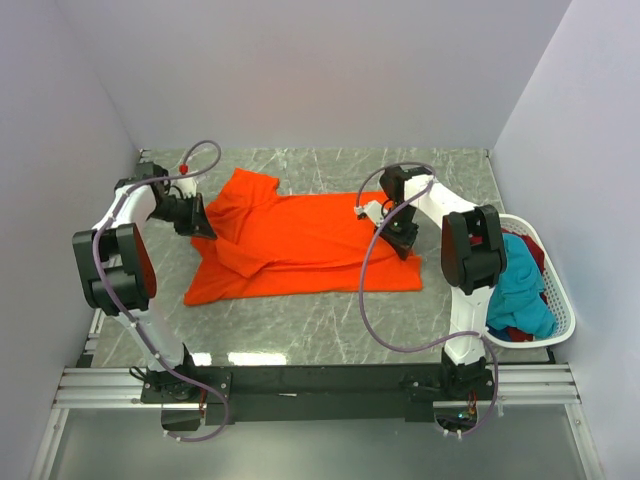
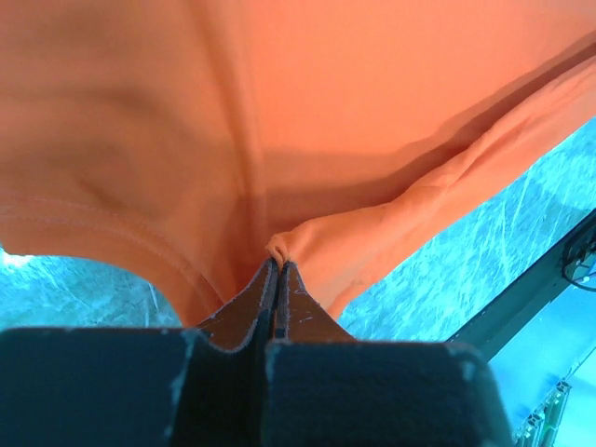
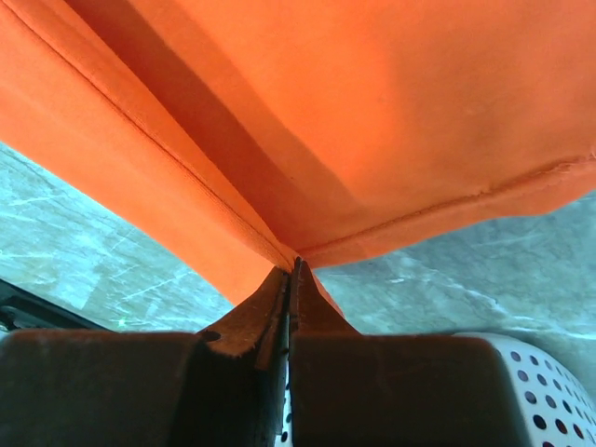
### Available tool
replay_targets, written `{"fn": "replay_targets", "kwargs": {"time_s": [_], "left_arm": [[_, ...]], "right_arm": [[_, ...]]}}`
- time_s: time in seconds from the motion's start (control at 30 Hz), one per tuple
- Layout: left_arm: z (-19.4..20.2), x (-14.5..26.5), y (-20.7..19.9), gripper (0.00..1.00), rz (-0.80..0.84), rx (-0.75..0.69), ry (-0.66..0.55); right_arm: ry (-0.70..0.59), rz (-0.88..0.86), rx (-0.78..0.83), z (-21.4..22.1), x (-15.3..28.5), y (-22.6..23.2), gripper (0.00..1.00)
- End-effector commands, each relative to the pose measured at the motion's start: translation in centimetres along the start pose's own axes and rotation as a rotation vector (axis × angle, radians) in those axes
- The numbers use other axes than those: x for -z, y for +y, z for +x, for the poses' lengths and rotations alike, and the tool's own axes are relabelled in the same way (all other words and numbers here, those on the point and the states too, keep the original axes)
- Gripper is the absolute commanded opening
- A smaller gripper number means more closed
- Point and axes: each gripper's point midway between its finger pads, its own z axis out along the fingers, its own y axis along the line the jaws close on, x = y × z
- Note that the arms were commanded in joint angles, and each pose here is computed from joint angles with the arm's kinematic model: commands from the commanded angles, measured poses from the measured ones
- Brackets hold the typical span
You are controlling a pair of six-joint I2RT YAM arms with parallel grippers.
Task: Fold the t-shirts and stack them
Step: Fold the tshirt
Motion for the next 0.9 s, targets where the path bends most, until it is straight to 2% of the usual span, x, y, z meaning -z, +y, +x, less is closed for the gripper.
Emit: {"fn": "replay_targets", "kwargs": {"time_s": [0.0,0.17,0.27,0.3,0.37,0.4,0.5,0.7,0.87], "left_arm": [[-2.6,1.3,-1.4,0.01,0.029,-0.029,-0.072],[-3.2,0.4,-0.4,0.01,0.015,-0.004,-0.083],[-3.1,-0.2,0.4,0.01,-0.002,0.036,-0.076],[-3.1,-0.2,0.6,0.03,-0.003,0.055,-0.079],[-2.9,-0.4,0.9,0.19,0.005,0.086,-0.079],[-3.1,-0.1,1.2,0.31,0.018,0.111,-0.099],[-2.9,1.1,1.5,0.39,0.034,0.141,-0.151],[0.5,1.8,1.2,0.39,0.0,0.094,-0.104],[2.2,1.1,-0.2,0.36,0.078,0.138,-0.075]], "right_arm": [[-0.002,0.042,0.009,-0.6,0.7,-0.9,0.0],[-0.012,0.062,-0.012,-1.5,0.5,-1.8,0.04],[-0.027,0.095,-0.032,-2.2,0.8,-2.6,0.25],[-0.045,0.114,-0.039,-2.7,0.9,-3.1,0.39],[-0.077,0.133,-0.071,-3.3,1.6,-3.3,0.46],[-0.118,0.134,-0.084,-4.3,2.3,-3.4,0.49],[-0.247,0.06,-0.139,-7.1,4.8,-1.8,0.49],[-0.48,-0.129,-0.161,-14.1,9.2,4.6,0.43],[-0.574,-0.47,-0.191,-20.4,10.2,13.5,0.34]]}}
